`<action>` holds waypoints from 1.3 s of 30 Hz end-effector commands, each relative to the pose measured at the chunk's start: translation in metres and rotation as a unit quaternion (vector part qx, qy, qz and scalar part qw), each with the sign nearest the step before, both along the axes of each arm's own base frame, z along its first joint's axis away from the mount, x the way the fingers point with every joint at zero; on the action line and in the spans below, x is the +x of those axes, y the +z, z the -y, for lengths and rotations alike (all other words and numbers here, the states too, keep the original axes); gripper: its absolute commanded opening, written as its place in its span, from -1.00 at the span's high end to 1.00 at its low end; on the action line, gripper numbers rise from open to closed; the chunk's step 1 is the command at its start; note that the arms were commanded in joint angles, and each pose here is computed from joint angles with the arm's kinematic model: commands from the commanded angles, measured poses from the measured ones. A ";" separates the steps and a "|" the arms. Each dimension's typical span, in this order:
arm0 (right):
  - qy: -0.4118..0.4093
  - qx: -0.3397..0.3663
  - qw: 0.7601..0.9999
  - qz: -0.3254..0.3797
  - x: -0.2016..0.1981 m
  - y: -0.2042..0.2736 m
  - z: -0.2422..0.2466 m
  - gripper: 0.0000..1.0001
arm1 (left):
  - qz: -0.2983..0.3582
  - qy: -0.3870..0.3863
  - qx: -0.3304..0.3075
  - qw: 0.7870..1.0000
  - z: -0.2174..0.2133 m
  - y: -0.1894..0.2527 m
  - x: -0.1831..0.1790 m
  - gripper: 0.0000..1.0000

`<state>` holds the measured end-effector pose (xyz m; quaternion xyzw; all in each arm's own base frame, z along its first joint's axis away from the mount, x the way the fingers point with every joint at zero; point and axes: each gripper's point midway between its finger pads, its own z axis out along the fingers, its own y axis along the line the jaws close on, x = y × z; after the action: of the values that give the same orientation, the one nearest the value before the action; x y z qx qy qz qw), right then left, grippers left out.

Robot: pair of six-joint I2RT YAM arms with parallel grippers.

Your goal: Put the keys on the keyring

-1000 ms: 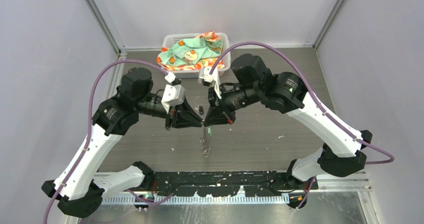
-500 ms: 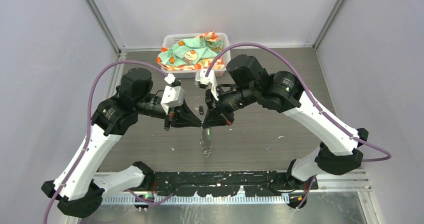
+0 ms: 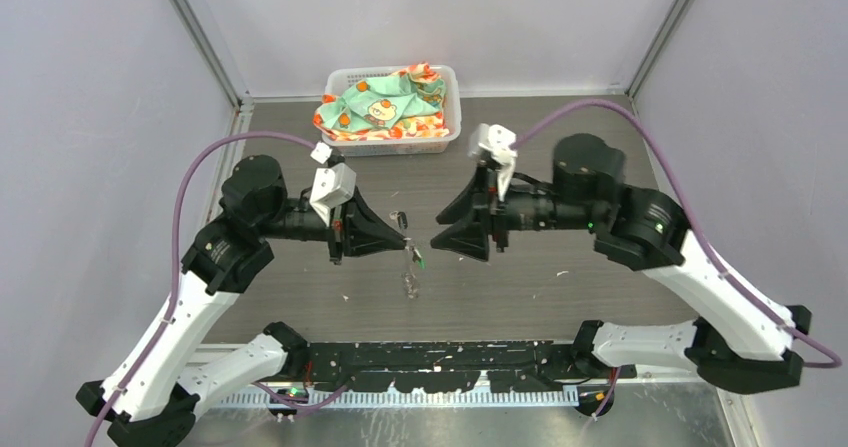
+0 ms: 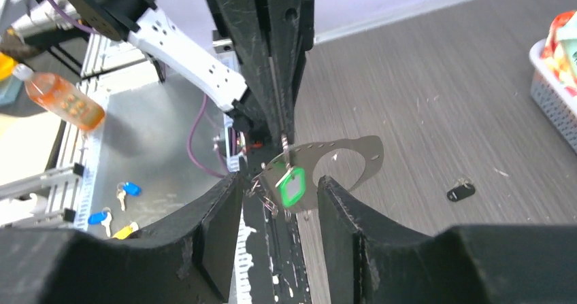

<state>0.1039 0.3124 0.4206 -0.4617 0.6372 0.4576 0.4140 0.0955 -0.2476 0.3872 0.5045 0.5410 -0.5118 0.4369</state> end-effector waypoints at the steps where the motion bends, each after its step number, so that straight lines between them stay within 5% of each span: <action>1: -0.039 0.096 0.995 0.010 0.003 0.032 0.007 0.00 | 0.038 0.010 -0.084 0.996 0.003 0.051 0.000 1.00; 14: -0.018 0.133 0.990 -0.038 0.000 0.015 -0.012 0.13 | 0.067 0.018 -0.117 0.991 0.000 0.070 -0.001 1.00; 24: -0.013 0.130 0.990 -0.050 -0.005 0.008 -0.009 0.73 | 0.072 0.021 -0.116 0.990 -0.001 0.066 -0.001 0.99; 27: -0.015 0.124 0.991 -0.055 -0.007 0.003 -0.006 0.12 | 0.072 0.026 -0.115 0.990 -0.001 0.066 0.000 0.99; 30: -0.026 0.122 0.991 -0.048 -0.003 -0.003 -0.004 -0.87 | 0.071 0.037 -0.116 0.990 -0.001 0.065 0.004 0.99; 36: -0.054 0.124 0.991 -0.019 0.009 -0.001 -0.006 -0.98 | 0.070 0.066 -0.119 0.988 -0.002 0.063 0.013 1.00; 39: -0.066 0.114 0.991 -0.010 0.016 -0.002 -0.009 -0.70 | 0.067 0.071 -0.119 0.988 -0.003 0.062 0.014 0.99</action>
<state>0.1090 0.3203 0.3993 -0.3692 0.6329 0.5173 0.4422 0.1084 -0.2484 0.4328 0.4492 0.5037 -0.5157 0.5278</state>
